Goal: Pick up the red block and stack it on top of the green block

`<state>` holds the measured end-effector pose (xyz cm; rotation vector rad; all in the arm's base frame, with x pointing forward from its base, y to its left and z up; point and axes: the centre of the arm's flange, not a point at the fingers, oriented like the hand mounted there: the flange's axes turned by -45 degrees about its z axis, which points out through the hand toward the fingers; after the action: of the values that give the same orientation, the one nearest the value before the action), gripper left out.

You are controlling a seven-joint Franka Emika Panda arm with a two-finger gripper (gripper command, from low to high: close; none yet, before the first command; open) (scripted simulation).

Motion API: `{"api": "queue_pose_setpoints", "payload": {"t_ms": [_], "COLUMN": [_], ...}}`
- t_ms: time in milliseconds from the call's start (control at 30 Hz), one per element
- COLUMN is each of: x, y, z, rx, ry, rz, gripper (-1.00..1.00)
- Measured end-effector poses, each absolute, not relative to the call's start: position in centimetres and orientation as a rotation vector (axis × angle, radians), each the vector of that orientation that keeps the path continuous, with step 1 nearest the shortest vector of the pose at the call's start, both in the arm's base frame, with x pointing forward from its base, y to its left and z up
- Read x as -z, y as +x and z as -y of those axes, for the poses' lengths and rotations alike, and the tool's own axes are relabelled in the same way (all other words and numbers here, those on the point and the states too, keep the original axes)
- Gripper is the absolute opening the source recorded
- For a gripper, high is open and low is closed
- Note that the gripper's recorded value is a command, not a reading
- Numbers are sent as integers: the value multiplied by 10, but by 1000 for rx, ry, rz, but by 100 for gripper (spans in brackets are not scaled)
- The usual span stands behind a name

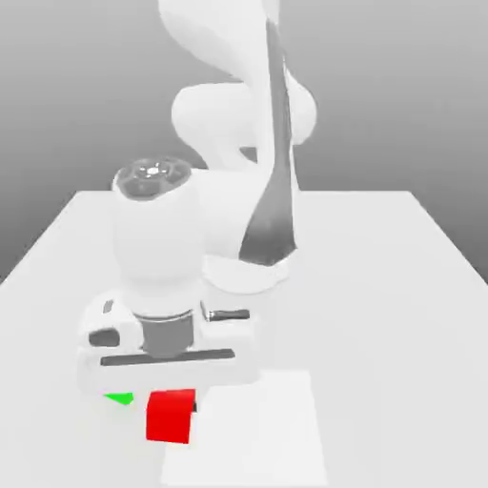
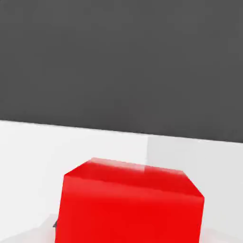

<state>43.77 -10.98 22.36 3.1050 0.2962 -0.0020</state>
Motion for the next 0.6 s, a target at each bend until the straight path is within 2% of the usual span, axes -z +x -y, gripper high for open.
{"api": "queue_pose_setpoints", "payload": {"t_ms": [167, 333, 600], "x": [-243, -247, -207], "y": [384, 335, 331], "z": [164, 179, 180], "rx": [14, 7, -11], "ry": [3057, 3002, 2989], "rz": [-553, -903, -981], "gripper": [-100, -100, -100]}}
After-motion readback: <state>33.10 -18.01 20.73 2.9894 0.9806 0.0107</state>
